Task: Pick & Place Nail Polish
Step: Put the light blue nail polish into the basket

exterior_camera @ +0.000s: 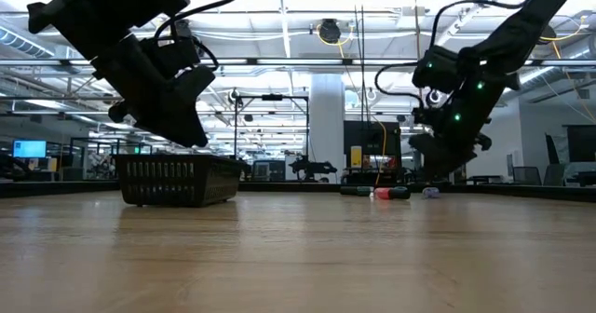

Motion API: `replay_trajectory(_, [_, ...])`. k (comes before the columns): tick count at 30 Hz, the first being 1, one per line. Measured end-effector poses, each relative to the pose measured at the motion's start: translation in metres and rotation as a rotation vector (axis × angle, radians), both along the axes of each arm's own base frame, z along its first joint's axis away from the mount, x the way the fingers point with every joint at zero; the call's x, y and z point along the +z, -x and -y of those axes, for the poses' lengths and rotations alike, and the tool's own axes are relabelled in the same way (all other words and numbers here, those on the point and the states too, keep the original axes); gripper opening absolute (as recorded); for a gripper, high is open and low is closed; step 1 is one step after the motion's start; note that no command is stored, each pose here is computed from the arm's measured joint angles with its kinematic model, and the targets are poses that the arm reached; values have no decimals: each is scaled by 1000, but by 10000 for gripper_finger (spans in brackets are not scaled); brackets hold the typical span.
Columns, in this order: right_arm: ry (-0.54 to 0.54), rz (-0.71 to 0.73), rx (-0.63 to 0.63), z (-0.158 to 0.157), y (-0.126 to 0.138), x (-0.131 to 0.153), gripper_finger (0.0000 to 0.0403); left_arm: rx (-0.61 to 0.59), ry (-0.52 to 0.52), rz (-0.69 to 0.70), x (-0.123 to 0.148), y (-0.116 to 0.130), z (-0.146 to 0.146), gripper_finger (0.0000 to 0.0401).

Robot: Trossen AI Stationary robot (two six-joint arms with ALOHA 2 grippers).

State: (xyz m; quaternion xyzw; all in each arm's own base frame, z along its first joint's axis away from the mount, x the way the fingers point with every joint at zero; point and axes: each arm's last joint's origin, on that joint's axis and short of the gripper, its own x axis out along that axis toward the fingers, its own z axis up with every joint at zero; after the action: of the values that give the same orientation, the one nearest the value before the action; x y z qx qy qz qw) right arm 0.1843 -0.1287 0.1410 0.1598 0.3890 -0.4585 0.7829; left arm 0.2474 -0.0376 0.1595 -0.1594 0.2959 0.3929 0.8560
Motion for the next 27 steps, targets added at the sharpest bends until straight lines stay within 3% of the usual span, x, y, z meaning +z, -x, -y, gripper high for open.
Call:
replay_trajectory(4, [-31,-51,38,0,0,-7,196,-9,-5,2,0,-1,0,134])
replay_trajectory(16, [-240,76,196,-16,-6,-5,196,-39,-3,-1,1,-2,1,134])
replay_trajectory(20, [-218,76,269,-18,-4,1,196,-43,0,-3,1,-2,1,134])
replay_trajectory(27, [-139,-57,514,-27,8,15,196,-43,1,-4,1,-2,1,134])
